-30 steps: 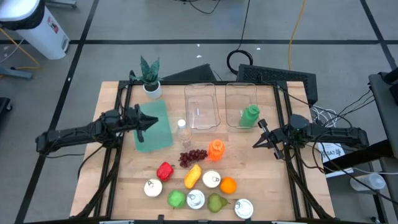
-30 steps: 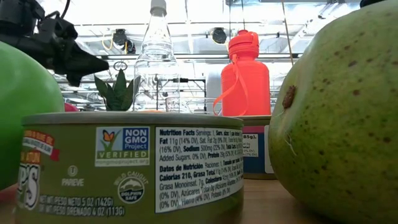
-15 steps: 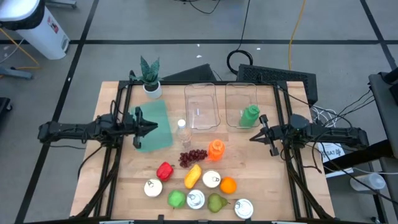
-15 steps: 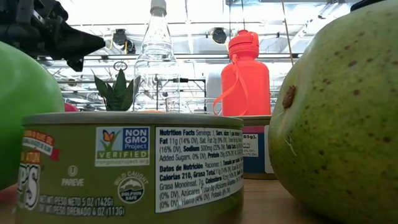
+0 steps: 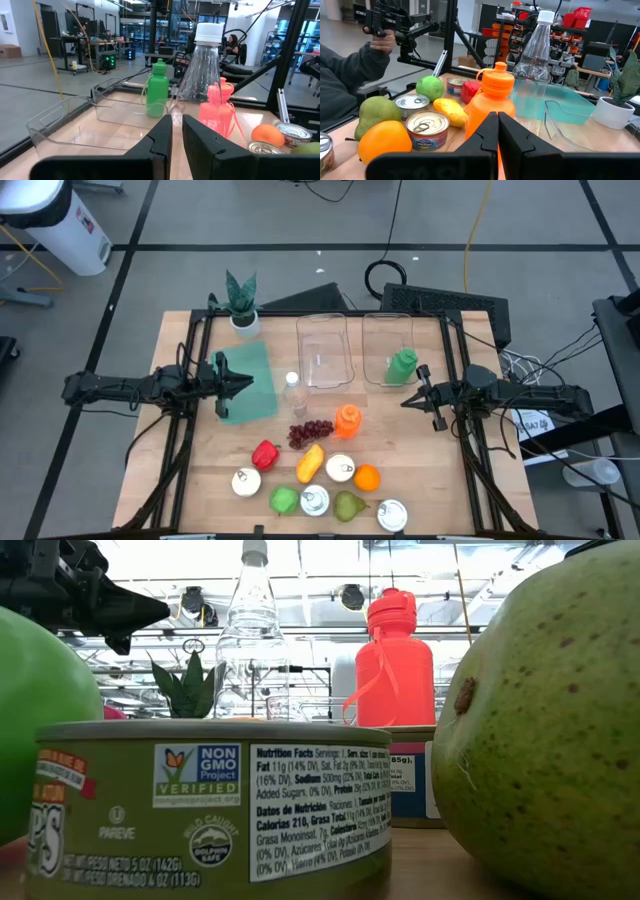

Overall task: Pick & Place Food Item
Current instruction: Put the grapes into the left transparent bin

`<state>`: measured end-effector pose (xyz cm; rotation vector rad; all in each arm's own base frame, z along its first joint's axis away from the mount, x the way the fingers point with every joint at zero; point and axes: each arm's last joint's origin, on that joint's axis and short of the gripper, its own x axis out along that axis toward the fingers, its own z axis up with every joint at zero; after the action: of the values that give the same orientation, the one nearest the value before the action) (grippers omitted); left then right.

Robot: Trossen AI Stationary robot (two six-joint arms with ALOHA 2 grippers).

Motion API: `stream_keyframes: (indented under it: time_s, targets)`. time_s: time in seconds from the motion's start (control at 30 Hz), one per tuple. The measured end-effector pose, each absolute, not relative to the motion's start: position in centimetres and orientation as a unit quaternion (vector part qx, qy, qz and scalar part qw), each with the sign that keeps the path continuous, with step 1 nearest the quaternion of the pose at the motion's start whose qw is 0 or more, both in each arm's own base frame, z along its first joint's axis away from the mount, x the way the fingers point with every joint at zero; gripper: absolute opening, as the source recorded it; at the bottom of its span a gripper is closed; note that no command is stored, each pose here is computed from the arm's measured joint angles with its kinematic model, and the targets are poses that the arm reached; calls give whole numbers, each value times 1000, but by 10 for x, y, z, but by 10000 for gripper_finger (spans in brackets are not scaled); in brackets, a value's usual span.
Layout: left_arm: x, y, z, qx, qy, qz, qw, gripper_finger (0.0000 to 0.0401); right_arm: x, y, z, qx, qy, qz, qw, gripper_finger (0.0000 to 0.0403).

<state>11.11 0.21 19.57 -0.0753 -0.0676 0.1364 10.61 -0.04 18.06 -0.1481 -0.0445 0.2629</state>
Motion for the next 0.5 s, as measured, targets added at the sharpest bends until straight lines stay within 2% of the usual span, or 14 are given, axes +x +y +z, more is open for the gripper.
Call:
stream_keyframes:
  time_s: [0.23, 0.5]
  targets:
    - [111, 3, 195, -47, -33, 77, 995, 50, 106, 0, 181, -57, -20, 131, 989, 0]
    - [126, -9, 207, -8, -10, 23, 1000, 49, 106, 0, 185, -66, -42, 130, 988, 0]
